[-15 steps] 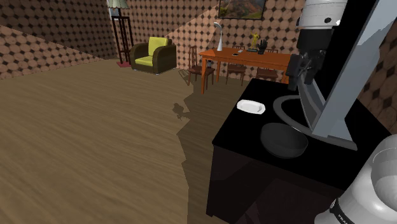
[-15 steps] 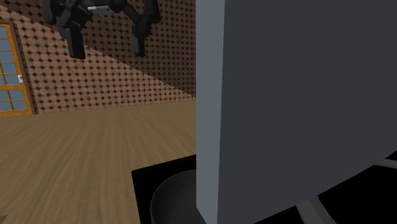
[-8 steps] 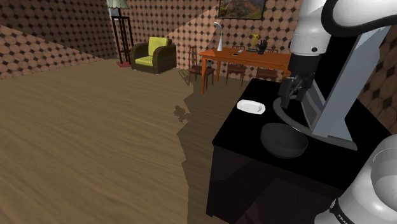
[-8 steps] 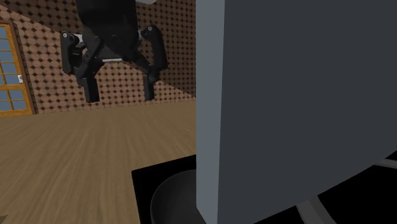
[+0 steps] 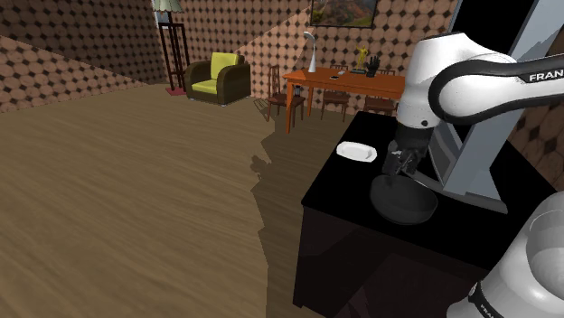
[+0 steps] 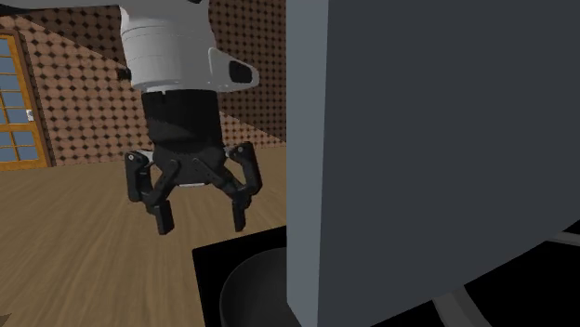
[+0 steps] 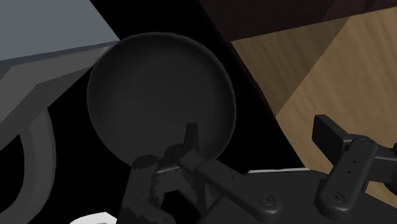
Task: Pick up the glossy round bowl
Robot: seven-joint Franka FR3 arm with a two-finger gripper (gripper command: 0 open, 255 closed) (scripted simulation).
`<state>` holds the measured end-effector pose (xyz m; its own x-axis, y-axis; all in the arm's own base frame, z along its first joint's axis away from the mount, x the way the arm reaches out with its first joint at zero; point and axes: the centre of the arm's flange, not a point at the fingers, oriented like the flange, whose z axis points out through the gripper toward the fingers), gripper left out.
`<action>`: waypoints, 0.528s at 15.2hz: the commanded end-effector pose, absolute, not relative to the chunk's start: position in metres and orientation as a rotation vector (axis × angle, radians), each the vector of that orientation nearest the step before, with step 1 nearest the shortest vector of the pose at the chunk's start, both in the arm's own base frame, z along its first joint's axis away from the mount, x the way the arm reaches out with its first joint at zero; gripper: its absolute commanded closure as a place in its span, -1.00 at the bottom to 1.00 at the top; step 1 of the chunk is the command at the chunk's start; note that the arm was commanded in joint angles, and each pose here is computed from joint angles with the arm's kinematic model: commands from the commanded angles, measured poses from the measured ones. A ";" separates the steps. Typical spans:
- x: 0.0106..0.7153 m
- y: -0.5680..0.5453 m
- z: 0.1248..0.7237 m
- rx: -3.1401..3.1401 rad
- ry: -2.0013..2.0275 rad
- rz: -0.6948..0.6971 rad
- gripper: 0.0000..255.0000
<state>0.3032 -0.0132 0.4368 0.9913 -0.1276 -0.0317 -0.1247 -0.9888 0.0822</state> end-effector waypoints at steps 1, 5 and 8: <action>0.305 -0.018 0.413 3.048 -0.188 -0.043 -1.00; 0.309 -0.025 0.361 3.033 -0.178 -0.028 -1.00; 0.311 -0.027 0.342 3.029 -0.176 -0.024 -1.00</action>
<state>0.3108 -0.0271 0.3497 0.9931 -0.1170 -0.0119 -0.1151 -0.9875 0.1074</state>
